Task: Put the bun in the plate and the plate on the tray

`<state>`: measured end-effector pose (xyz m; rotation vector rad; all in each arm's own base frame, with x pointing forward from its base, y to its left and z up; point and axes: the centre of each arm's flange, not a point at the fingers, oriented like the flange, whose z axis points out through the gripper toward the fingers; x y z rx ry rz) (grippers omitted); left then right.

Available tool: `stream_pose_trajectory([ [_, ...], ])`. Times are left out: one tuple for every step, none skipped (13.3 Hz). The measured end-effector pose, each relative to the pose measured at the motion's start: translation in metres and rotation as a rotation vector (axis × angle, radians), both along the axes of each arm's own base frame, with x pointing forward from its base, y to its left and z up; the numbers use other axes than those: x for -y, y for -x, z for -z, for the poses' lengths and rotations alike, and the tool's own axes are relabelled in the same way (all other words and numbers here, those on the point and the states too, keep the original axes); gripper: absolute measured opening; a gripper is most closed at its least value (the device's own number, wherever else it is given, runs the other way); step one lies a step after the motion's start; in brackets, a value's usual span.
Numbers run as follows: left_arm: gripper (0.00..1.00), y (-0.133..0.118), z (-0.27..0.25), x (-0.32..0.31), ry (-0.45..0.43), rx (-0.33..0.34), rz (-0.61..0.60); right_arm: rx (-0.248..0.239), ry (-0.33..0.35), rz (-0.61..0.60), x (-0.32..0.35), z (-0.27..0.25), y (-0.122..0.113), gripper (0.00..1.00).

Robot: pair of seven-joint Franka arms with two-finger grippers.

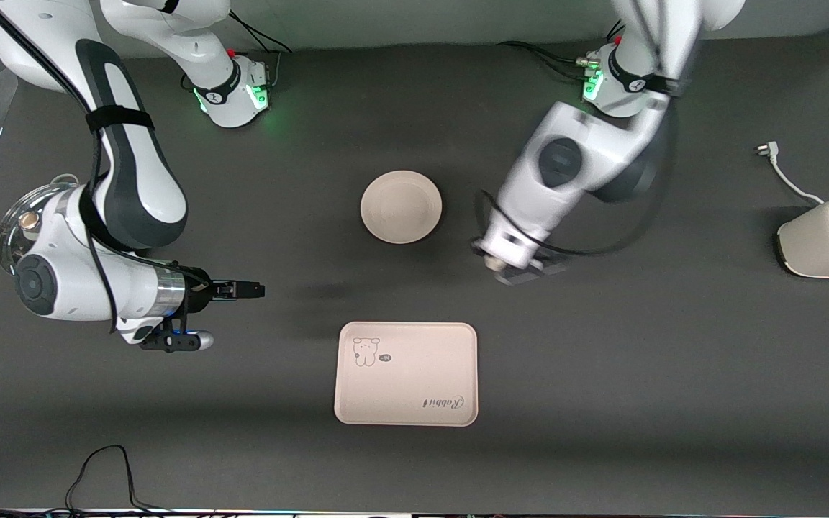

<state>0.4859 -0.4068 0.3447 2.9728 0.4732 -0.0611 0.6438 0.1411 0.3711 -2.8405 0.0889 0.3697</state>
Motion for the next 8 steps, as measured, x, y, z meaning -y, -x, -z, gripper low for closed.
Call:
stream_pose_trajectory([
  [0.08, 0.026, 0.01, 0.036, 0.003, 0.005, 0.0, -0.011, 0.003, 0.004, 0.001, 0.007, 0.001, 1.0],
  [0.08, 0.05, 0.025, 0.067, 0.004, 0.011, 0.005, -0.019, 0.007, 0.009, 0.004, 0.011, 0.002, 1.0],
  [0.08, 0.07, 0.045, 0.093, 0.001, 0.016, 0.021, -0.026, 0.01, 0.014, 0.007, 0.015, 0.004, 1.0],
  [0.08, 0.089, 0.067, 0.114, -0.007, 0.018, 0.046, -0.037, 0.013, 0.017, 0.01, 0.019, 0.006, 1.0],
  [0.08, 0.107, 0.091, 0.132, -0.02, 0.016, 0.071, -0.051, 0.016, 0.018, 0.011, 0.026, 0.009, 1.0],
  [0.08, 0.121, 0.112, 0.143, -0.035, 0.012, 0.089, -0.066, 0.018, 0.019, 0.012, 0.032, 0.014, 1.0],
  [0.11, 0.129, 0.127, 0.149, -0.048, 0.007, 0.102, -0.075, 0.021, 0.021, 0.012, 0.038, 0.018, 1.0],
  [0.23, 0.131, 0.134, 0.151, -0.058, 0.004, 0.108, -0.077, 0.024, 0.025, 0.014, 0.043, 0.023, 1.0],
])
